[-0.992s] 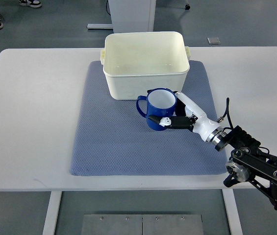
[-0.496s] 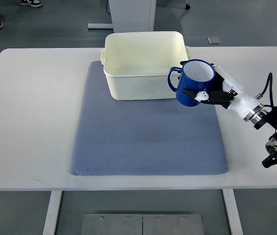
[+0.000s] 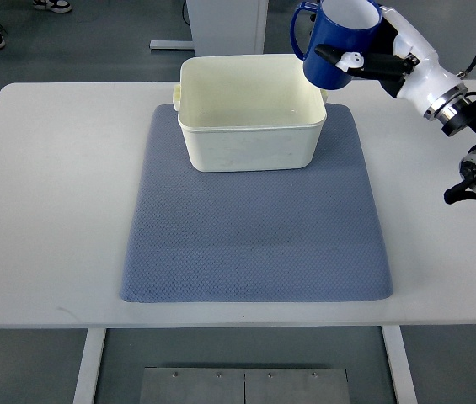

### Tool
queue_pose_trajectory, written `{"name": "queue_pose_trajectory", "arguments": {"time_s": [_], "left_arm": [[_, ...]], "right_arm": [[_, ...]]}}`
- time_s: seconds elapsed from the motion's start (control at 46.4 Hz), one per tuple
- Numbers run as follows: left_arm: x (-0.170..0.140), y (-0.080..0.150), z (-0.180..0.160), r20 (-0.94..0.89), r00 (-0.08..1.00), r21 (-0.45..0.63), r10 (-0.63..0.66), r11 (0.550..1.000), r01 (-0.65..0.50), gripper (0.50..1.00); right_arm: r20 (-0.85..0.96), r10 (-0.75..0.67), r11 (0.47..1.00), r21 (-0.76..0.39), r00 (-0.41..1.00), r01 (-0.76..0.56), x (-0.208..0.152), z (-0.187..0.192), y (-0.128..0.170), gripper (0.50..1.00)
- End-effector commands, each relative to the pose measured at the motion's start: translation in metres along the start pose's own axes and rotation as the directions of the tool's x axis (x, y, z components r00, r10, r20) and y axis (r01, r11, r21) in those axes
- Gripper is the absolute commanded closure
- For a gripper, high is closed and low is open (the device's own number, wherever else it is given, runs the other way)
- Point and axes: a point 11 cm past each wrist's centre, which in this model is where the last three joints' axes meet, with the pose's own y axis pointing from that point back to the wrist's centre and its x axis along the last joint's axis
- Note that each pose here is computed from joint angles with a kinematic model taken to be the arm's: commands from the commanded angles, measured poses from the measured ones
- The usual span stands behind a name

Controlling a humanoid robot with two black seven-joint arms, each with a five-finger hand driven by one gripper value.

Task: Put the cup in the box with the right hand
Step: 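Lift the blue mug with the right hand up past the box, then lower the held mug into the cream box with the right hand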

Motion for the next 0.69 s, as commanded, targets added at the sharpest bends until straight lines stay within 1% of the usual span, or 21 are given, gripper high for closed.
{"name": "queue_pose_trajectory", "arguments": {"time_s": [0.0,0.367,0.668], "left_arm": [[0.000,0.000,0.000,0.001,1.000,0.000,0.000,1.000,0.000,0.500],[0.000,0.000,0.000,0.001,1.000,0.000,0.000,1.000,0.000,0.500],[0.000,0.000,0.000,-0.001,1.000,0.000,0.000,1.000,0.000,0.500]], "right_arm": [[-0.006,0.026,0.999,-0.023,1.000,-0.026,-0.007,0.007,-0.008,1.000],[-0.043,0.111,0.984,-0.133,0.993,-0.116,-0.028,0.053,-0.028,1.000],[-0.032,0.139,0.979,-0.147,0.990,-0.143,-0.040,0.064,-0.044,1.000]]}}
